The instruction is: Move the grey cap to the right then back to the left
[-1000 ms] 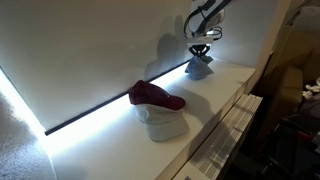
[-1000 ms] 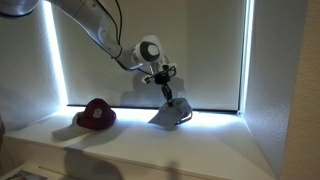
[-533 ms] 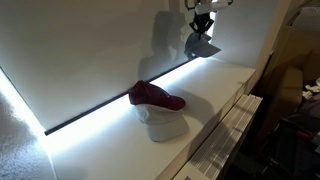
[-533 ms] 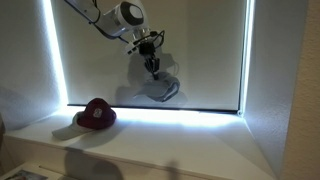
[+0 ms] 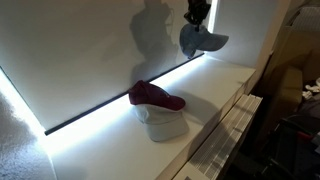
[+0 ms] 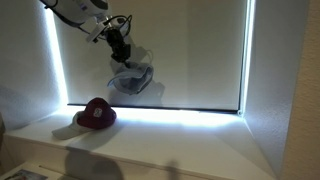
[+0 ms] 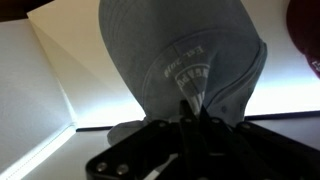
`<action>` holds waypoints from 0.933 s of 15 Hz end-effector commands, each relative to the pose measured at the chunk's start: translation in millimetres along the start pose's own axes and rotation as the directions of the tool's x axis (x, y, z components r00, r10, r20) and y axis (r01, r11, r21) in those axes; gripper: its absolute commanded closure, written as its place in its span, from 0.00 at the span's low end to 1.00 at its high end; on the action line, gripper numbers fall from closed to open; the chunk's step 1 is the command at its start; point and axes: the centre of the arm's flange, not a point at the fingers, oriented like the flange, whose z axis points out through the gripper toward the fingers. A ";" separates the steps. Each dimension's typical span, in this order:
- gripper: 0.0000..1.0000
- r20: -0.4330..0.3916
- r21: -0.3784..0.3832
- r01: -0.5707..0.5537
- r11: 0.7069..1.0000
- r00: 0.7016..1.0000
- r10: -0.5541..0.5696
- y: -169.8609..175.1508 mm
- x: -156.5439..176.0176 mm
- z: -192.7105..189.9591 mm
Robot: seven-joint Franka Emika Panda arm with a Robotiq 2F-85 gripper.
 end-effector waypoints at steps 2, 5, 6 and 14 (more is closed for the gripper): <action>0.98 -0.006 -0.185 0.187 0.965 0.982 -0.191 -133.0 -20.2 32.2; 0.98 -0.064 -0.279 0.214 0.936 0.969 -0.240 -201.6 -29.0 53.3; 0.98 -0.153 -0.268 0.114 0.957 0.975 -0.159 -216.1 -26.3 55.4; 0.98 -0.398 -0.122 -0.299 0.946 0.888 0.230 -232.1 -9.3 34.3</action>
